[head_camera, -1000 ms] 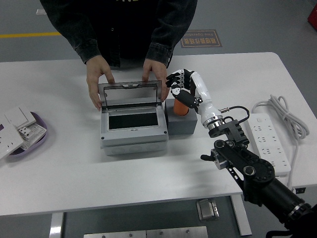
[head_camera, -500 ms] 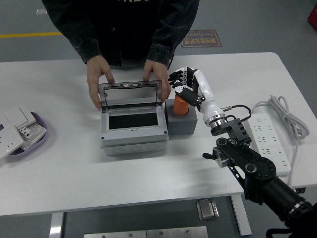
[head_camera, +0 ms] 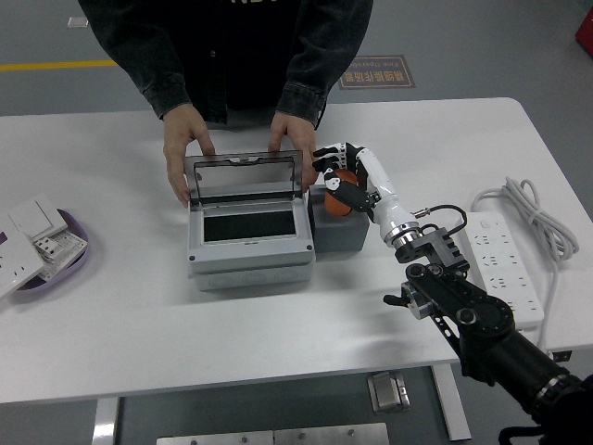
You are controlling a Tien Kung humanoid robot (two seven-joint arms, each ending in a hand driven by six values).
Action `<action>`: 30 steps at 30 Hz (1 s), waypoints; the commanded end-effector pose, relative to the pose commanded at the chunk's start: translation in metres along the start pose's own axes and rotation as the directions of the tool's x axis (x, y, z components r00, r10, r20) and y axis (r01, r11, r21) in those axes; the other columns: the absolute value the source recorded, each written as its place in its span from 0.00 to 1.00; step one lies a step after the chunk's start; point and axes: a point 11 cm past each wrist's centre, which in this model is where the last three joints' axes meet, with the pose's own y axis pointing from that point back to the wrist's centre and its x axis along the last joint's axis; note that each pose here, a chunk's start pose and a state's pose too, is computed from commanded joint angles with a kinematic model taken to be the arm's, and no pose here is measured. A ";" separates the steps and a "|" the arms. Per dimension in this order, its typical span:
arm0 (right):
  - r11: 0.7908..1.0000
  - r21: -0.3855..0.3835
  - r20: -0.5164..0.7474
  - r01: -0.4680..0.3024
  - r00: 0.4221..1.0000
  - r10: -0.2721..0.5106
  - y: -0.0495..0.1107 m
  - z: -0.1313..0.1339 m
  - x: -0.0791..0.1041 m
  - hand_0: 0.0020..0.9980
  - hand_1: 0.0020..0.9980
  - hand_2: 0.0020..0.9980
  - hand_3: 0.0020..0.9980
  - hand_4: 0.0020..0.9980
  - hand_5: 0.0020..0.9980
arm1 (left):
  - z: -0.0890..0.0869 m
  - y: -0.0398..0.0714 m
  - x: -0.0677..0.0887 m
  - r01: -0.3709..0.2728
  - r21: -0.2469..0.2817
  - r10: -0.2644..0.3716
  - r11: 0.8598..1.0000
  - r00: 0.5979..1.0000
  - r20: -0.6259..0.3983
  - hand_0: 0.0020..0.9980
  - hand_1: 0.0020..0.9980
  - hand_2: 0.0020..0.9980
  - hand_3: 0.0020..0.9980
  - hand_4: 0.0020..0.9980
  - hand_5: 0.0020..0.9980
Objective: Pick up the cylinder from the cube,place it in the box,flap close box
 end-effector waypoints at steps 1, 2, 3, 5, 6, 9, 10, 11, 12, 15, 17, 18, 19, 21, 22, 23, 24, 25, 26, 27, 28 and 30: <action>1.000 -0.003 0.000 0.001 1.000 -0.001 0.000 0.001 0.000 0.68 0.62 0.61 0.65 0.57 0.02 | 0.000 0.000 0.000 0.000 0.000 0.000 1.000 1.000 0.000 0.60 0.58 0.57 0.61 0.69 0.29; 1.000 -0.007 0.000 0.002 1.000 -0.002 0.000 0.002 0.000 0.68 0.62 0.61 0.65 0.57 0.02 | 0.000 0.000 0.000 0.000 0.000 0.000 1.000 1.000 0.001 0.60 0.58 0.57 0.61 0.69 0.29; 1.000 -0.009 0.000 0.002 1.000 -0.002 0.001 0.003 0.000 0.68 0.62 0.61 0.65 0.57 0.02 | 0.000 0.000 0.000 0.000 -0.001 0.000 1.000 1.000 0.001 0.60 0.58 0.57 0.61 0.69 0.29; 1.000 -0.015 0.000 0.004 1.000 -0.004 0.001 0.005 -0.001 0.75 0.63 0.63 0.65 0.68 0.08 | 0.001 0.000 0.000 0.001 -0.002 -0.001 1.000 1.000 0.002 0.60 0.58 0.57 0.61 0.69 0.29; 1.000 -0.017 0.000 0.004 1.000 -0.004 0.001 0.005 -0.001 0.75 0.63 0.63 0.65 0.68 0.08 | 0.001 0.000 0.000 0.001 -0.003 -0.001 1.000 1.000 0.002 0.60 0.58 0.57 0.61 0.69 0.29; 1.000 -0.022 -0.002 0.007 1.000 -0.007 0.001 0.006 -0.002 0.75 0.63 0.63 0.65 0.68 0.08 | 0.002 0.000 0.000 0.001 -0.004 -0.001 1.000 1.000 0.004 0.60 0.58 0.57 0.61 0.69 0.29; 1.000 -0.023 -0.003 0.008 1.000 -0.008 0.001 0.007 -0.002 0.75 0.63 0.63 0.65 0.68 0.08 | 0.002 0.000 0.000 0.001 -0.004 -0.001 1.000 1.000 0.004 0.60 0.58 0.57 0.61 0.69 0.29; 1.000 -0.025 -0.003 0.009 1.000 -0.009 0.001 0.007 -0.002 0.77 0.64 0.63 0.64 0.74 0.12 | 0.002 0.000 0.000 0.001 -0.004 -0.001 1.000 1.000 0.005 0.60 0.58 0.57 0.61 0.69 0.29; 1.000 -0.026 -0.004 0.010 1.000 -0.010 0.001 0.007 -0.002 0.77 0.64 0.63 0.64 0.74 0.12 | 0.002 0.000 0.000 0.001 -0.004 -0.001 1.000 1.000 0.005 0.60 0.58 0.57 0.61 0.69 0.29; 0.999 -0.030 -0.006 0.012 1.000 -0.012 0.001 0.008 -0.003 0.77 0.64 0.63 0.64 0.74 0.12 | 0.002 0.000 0.000 0.001 -0.005 -0.001 1.000 1.000 0.006 0.60 0.58 0.57 0.61 0.69 0.29; 0.999 -0.035 -0.008 0.013 1.000 -0.013 0.002 0.010 -0.003 0.77 0.64 0.63 0.64 0.76 0.14 | 0.002 0.000 0.000 0.001 -0.006 -0.001 1.000 1.000 0.007 0.60 0.58 0.57 0.61 0.69 0.29; 0.999 -0.037 -0.008 0.013 1.000 -0.014 0.002 0.011 -0.004 0.77 0.64 0.63 0.64 0.76 0.14 | 0.002 0.000 -0.001 0.001 -0.006 -0.001 1.000 1.000 0.007 0.60 0.58 0.57 0.61 0.69 0.29; 0.999 -0.039 -0.008 0.014 1.000 -0.014 0.002 0.011 -0.004 0.77 0.64 0.63 0.64 0.76 0.14 | 0.003 0.000 -0.001 0.001 -0.007 -0.001 1.000 1.000 0.008 0.60 0.58 0.57 0.61 0.69 0.29; 0.999 -0.042 -0.007 0.015 1.000 -0.015 0.003 0.012 -0.004 0.77 0.64 0.63 0.64 0.76 0.14 | 0.003 0.000 -0.001 0.002 -0.007 -0.002 1.000 1.000 0.008 0.60 0.58 0.57 0.61 0.69 0.29; 0.999 -0.044 -0.006 0.016 1.000 -0.016 0.003 0.013 -0.005 0.77 0.64 0.63 0.64 0.76 0.14 | 0.003 0.000 -0.001 0.002 -0.007 -0.002 1.000 1.000 0.008 0.60 0.58 0.57 0.61 0.69 0.29; 0.999 -0.046 -0.006 0.018 1.000 -0.018 0.003 0.013 -0.005 0.78 0.64 0.63 0.63 0.77 0.15 | 0.003 0.000 -0.001 0.002 -0.007 -0.002 1.000 1.000 0.008 0.60 0.58 0.57 0.61 0.69 0.29; 0.999 -0.048 -0.006 0.020 1.000 -0.020 0.003 0.013 -0.005 0.78 0.64 0.63 0.63 0.77 0.15 | 0.002 0.000 -0.001 0.002 -0.006 -0.002 1.000 1.000 0.008 0.60 0.58 0.57 0.61 0.69 0.29; 0.999 -0.050 -0.006 0.022 1.000 -0.022 0.003 0.014 -0.005 0.78 0.64 0.63 0.63 0.77 0.15 | 0.002 0.000 -0.002 0.003 -0.005 -0.002 1.000 1.000 0.008 0.60 0.58 0.57 0.61 0.69 0.29; 0.998 -0.052 -0.006 0.024 1.000 -0.025 0.003 0.014 -0.006 0.78 0.64 0.63 0.63 0.77 0.15 | 0.002 0.000 -0.002 0.003 -0.004 -0.003 1.000 1.000 0.008 0.60 0.58 0.57 0.61 0.69 0.29; 0.998 -0.053 -0.006 0.025 1.000 -0.026 0.003 0.014 -0.006 0.78 0.64 0.63 0.63 0.77 0.15 | 0.002 0.000 -0.002 0.003 -0.004 -0.003 1.000 1.000 0.008 0.60 0.58 0.57 0.61 0.69 0.29; 0.998 -0.054 -0.006 0.026 1.000 -0.027 0.003 0.014 -0.006 0.78 0.64 0.63 0.63 0.77 0.15 | 0.001 0.000 -0.002 0.003 -0.003 -0.003 1.000 1.000 0.009 0.60 0.58 0.57 0.61 0.69 0.29; 0.998 -0.055 -0.004 0.027 1.000 -0.027 0.003 0.015 -0.006 0.72 0.64 0.61 0.62 0.77 0.17 | 0.001 0.000 -0.002 0.002 -0.003 -0.002 1.000 1.000 0.009 0.60 0.58 0.57 0.61 0.69 0.29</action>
